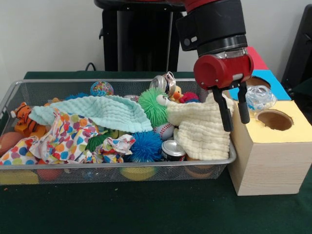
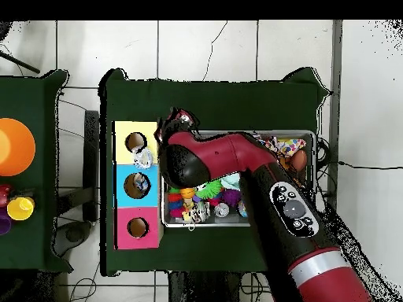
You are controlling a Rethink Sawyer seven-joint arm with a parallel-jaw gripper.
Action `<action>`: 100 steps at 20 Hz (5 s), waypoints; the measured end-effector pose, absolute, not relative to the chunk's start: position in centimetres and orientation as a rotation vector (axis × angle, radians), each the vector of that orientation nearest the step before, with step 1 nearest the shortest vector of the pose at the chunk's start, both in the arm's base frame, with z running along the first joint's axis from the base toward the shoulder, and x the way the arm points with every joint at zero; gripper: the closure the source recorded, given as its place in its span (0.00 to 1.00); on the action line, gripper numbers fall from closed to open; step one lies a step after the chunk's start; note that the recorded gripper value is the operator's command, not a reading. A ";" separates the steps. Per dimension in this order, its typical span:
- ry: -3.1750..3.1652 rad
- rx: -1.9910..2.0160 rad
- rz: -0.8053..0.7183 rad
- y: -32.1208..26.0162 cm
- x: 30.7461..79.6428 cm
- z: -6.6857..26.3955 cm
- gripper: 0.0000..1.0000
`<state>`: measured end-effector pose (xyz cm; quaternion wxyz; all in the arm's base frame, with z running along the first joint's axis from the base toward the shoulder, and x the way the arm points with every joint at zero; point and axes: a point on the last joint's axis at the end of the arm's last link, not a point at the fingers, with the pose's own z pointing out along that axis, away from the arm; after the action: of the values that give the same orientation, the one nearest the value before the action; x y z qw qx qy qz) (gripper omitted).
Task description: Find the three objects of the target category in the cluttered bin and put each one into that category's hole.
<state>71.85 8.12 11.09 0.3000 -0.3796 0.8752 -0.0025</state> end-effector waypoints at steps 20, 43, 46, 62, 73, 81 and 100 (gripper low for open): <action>2.331 -1.074 -0.060 8.6 70.3 10.1 0.00; 2.300 -1.193 -0.178 10.1 67.8 9.3 0.00; 2.302 -1.204 -0.186 10.3 67.5 9.1 0.00; 2.322 -1.247 -0.220 12.6 66.0 8.8 0.00; 2.335 -1.230 -0.204 16.3 65.7 9.5 0.00; 2.347 -1.145 -0.183 15.3 67.1 10.7 0.00; 2.331 -1.147 -0.145 16.7 67.8 10.2 0.00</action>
<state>67.76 16.68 10.17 0.2665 -0.4247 0.8635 -0.0536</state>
